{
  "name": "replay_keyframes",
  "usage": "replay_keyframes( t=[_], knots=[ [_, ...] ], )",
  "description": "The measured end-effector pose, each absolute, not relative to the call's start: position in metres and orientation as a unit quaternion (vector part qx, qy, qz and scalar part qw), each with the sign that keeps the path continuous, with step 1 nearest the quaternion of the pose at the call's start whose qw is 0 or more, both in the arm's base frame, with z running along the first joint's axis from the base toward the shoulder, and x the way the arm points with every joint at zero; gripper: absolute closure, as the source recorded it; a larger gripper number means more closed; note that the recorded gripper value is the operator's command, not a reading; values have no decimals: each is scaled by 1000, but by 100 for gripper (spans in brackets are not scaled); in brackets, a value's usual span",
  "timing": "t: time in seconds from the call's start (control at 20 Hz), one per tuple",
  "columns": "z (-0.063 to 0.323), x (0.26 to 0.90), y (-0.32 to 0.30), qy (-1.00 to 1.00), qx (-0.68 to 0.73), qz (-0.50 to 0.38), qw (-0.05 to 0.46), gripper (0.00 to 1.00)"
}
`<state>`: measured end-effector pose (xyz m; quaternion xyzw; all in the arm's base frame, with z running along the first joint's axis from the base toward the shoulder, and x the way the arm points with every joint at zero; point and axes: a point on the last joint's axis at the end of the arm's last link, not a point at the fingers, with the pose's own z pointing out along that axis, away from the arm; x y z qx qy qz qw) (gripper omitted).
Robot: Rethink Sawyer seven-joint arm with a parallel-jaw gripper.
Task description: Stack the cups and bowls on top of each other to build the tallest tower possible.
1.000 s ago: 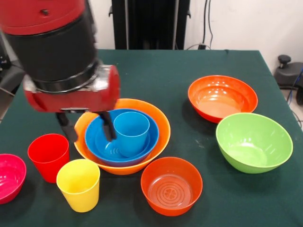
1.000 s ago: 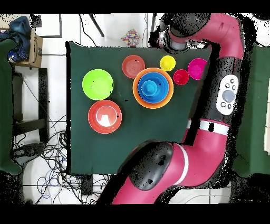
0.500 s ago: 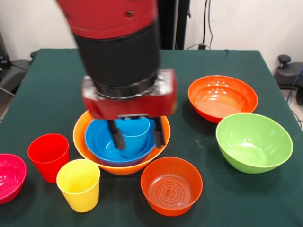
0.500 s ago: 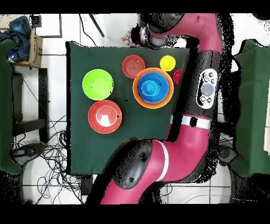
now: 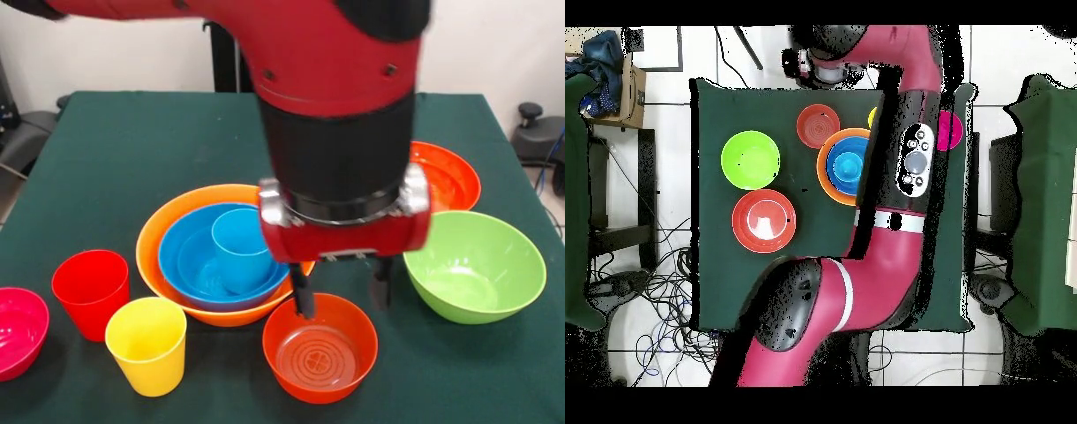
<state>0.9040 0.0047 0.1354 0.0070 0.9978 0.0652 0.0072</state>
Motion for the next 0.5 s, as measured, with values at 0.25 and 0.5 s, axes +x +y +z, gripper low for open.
replay_keyframes(
  t=[0.25,0.5],
  knots=[
    [115,907,27,998,-1,61,9,0],
    [96,906,44,998,-8,66,4,0]
  ],
)
